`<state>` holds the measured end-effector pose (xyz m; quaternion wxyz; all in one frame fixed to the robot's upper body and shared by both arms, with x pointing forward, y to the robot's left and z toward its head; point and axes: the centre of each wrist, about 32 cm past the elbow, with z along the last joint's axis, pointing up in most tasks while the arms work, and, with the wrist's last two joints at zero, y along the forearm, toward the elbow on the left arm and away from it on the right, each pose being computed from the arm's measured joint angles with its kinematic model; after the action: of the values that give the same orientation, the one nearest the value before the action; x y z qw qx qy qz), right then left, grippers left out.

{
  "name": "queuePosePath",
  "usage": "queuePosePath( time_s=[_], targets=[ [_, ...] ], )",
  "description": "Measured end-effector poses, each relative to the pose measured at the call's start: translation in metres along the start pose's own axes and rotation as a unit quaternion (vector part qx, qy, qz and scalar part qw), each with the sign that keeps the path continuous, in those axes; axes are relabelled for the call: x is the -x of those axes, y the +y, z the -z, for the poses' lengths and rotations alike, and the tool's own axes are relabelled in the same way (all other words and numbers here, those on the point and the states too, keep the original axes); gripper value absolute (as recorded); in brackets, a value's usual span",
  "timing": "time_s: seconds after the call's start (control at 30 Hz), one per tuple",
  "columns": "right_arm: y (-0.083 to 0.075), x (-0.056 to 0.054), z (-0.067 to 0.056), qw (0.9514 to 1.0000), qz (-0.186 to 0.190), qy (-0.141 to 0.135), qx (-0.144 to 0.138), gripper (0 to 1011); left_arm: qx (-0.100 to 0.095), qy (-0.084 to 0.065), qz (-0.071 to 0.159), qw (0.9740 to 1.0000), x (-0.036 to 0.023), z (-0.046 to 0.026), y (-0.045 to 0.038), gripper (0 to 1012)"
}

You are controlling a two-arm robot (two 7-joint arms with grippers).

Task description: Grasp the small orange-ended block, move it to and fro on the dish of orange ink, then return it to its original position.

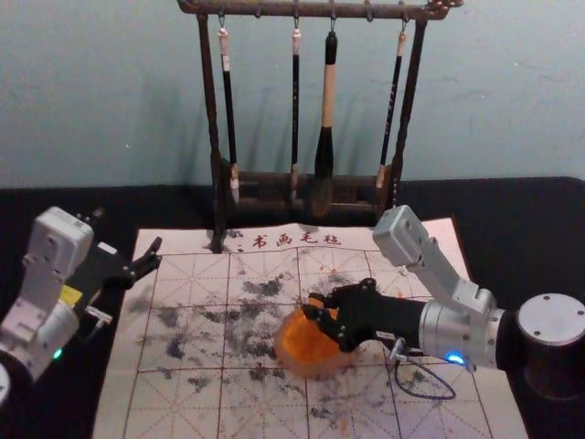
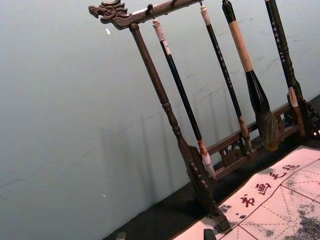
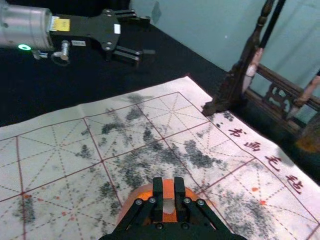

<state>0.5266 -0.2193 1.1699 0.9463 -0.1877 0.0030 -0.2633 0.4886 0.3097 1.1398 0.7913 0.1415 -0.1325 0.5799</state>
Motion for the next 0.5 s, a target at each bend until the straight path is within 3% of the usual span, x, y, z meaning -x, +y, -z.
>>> queuePosePath(
  time_s=[0.5],
  targets=[
    [-0.012, -0.007, 0.003, 0.9997, 0.022, 0.003, 0.011, 81, 0.0, 0.0, 0.0, 1.0, 0.0, 0.0, 0.0, 1002]
  ],
)
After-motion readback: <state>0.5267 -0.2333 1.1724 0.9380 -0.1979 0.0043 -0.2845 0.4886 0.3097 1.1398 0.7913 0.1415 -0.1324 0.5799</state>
